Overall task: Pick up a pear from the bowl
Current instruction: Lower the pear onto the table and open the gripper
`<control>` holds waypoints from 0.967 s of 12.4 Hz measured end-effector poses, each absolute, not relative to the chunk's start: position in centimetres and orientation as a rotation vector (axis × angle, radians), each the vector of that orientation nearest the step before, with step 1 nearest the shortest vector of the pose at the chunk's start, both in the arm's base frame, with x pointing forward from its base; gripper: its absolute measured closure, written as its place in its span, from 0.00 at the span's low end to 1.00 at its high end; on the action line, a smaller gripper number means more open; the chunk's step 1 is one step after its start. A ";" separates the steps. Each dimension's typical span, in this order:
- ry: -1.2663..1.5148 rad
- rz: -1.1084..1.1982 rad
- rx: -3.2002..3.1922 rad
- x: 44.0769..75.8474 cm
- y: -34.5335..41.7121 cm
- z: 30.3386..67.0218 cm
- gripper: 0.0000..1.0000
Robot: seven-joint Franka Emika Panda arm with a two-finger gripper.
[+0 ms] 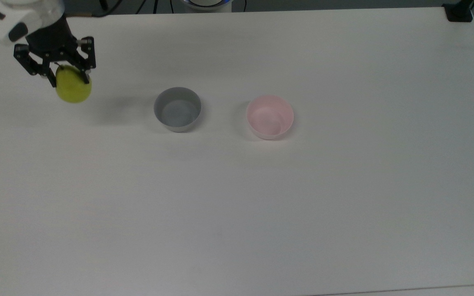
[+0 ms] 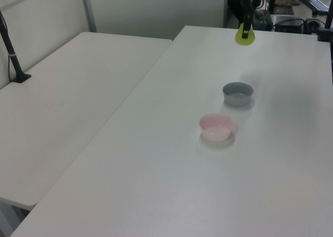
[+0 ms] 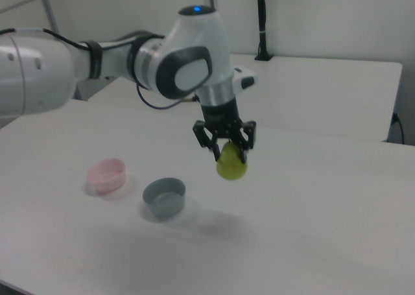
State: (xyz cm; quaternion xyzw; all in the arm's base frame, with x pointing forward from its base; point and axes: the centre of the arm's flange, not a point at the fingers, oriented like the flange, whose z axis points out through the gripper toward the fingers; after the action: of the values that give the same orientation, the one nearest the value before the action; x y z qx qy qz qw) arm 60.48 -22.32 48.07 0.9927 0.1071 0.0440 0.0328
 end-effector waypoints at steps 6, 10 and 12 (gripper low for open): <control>0.315 0.135 3.048 61.8 -23.4 39.7 0.37; 0.301 0.135 3.049 61.1 -23.1 34.4 0.37; 0.288 0.138 3.052 61.1 -23.1 34.4 0.37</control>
State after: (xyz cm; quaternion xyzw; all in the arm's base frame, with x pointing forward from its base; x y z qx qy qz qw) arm 61.14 -23.05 34.40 0.9939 0.0939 0.0451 0.0363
